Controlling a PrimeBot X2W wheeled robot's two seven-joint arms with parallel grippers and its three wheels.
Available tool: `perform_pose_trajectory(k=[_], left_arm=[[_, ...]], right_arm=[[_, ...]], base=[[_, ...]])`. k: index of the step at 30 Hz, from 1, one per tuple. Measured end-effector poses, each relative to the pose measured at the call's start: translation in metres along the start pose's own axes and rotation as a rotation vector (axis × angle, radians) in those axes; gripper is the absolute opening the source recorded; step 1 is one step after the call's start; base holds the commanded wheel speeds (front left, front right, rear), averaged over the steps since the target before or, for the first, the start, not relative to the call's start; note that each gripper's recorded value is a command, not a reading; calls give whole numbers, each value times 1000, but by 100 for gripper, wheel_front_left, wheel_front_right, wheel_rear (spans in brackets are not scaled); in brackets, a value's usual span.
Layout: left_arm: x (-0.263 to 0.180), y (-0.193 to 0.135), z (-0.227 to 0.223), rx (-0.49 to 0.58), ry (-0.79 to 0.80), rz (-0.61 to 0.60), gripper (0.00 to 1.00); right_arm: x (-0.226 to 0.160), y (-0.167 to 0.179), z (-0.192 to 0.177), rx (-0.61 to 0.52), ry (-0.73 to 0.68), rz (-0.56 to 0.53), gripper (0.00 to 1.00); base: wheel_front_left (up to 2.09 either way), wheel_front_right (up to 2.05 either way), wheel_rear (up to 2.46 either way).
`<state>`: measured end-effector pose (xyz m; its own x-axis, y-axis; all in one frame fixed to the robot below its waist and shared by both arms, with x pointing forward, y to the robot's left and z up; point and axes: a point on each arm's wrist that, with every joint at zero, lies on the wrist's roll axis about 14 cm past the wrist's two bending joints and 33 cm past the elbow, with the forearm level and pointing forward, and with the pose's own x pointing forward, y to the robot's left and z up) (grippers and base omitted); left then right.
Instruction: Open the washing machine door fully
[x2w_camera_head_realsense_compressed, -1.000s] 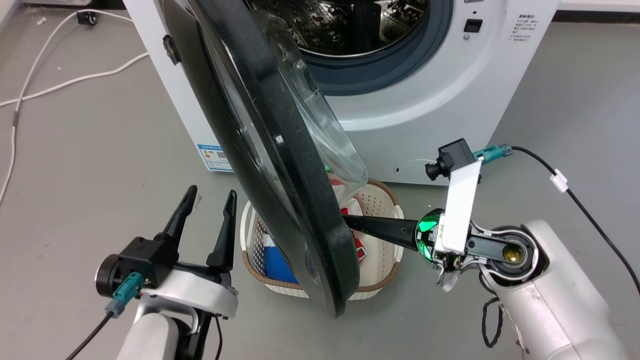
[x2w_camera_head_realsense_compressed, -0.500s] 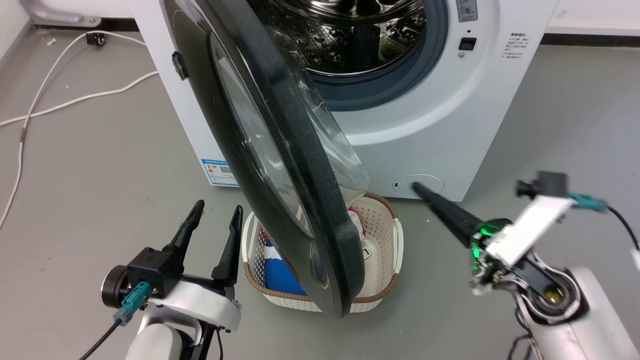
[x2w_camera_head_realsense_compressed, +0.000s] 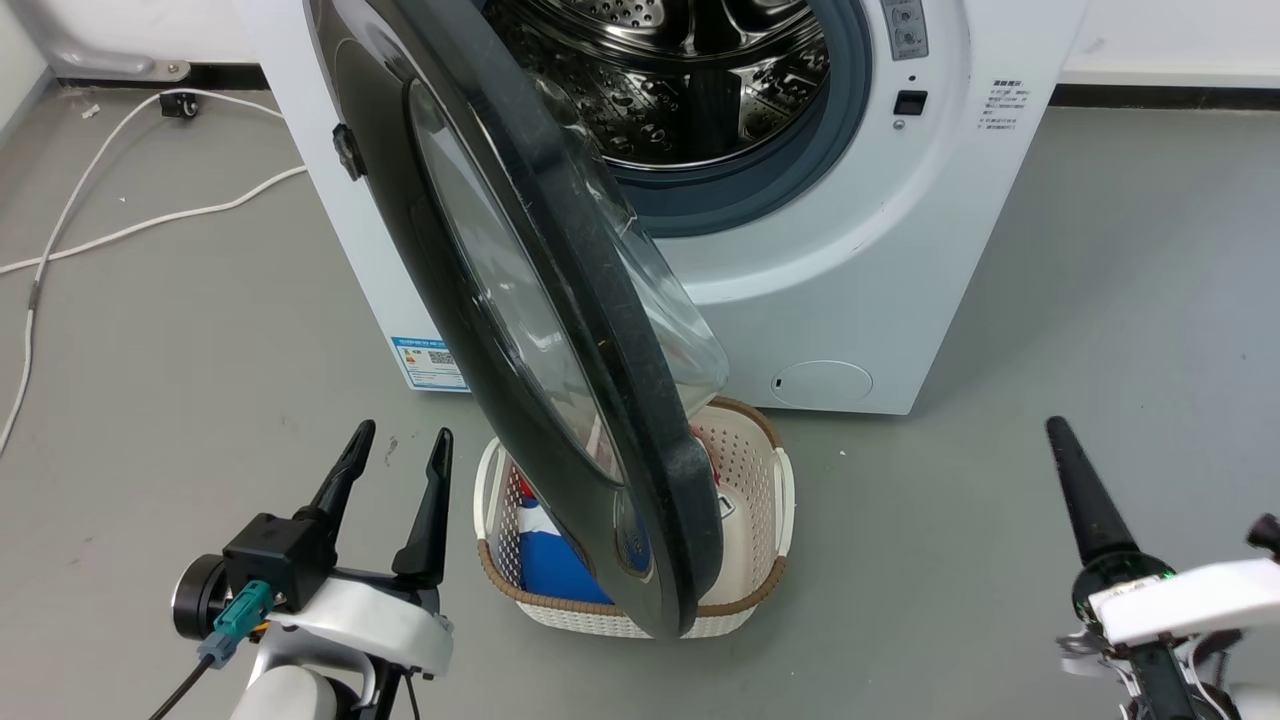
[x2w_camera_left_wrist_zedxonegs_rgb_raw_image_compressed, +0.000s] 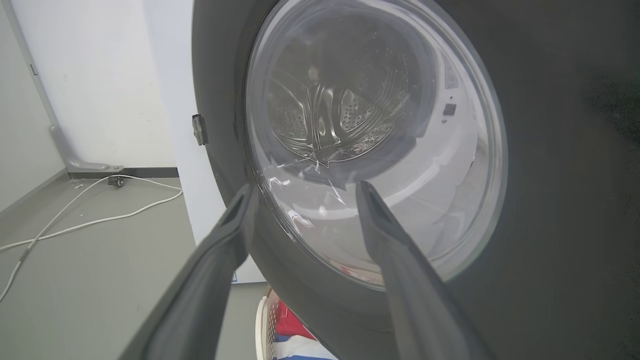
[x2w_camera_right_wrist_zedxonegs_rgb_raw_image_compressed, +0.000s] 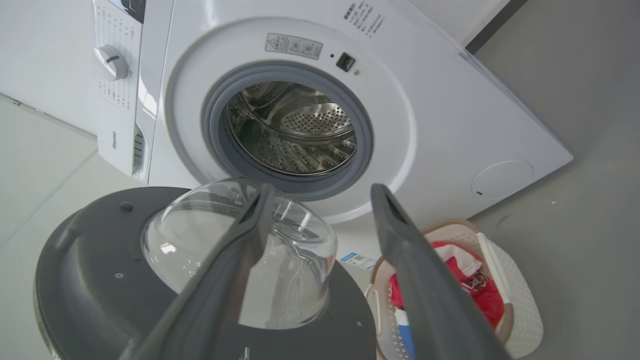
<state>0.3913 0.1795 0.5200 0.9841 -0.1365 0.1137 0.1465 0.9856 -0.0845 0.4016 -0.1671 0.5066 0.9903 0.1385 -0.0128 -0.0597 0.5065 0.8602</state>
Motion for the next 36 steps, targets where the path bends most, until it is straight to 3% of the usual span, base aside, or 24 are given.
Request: perform_pose_trajectory(k=[3, 6, 10, 15, 19, 26, 36], left_arm=[[-1, 2, -1, 1, 2, 6, 100], [0, 4, 0, 6, 0, 9, 100], [-2, 4, 1, 9, -2, 10, 100], [-7, 5, 1, 14, 2, 10, 100], [-10, 5, 0, 18, 5, 11, 100], [-15, 9, -1, 33, 14, 16, 100], [-16, 15, -2, 39, 19, 30, 100]], right_arm=[[-7, -5, 18, -172, -77, -12, 100], [-17, -11, 45, -475, -162, -27, 100], [-27, -4, 66, -768, -236, -48, 100], [-36, 16, 71, -1020, -253, -53, 100], [-41, 24, 57, -1077, -218, -39, 100], [-44, 19, 29, -1043, -134, -25, 100], [-44, 14, 19, -1009, -104, -23, 100]], base=[[0, 0, 0], [0, 0, 0], [0, 0, 0], [0, 0, 0], [0, 0, 0], [0, 0, 0], [0, 0, 0]])
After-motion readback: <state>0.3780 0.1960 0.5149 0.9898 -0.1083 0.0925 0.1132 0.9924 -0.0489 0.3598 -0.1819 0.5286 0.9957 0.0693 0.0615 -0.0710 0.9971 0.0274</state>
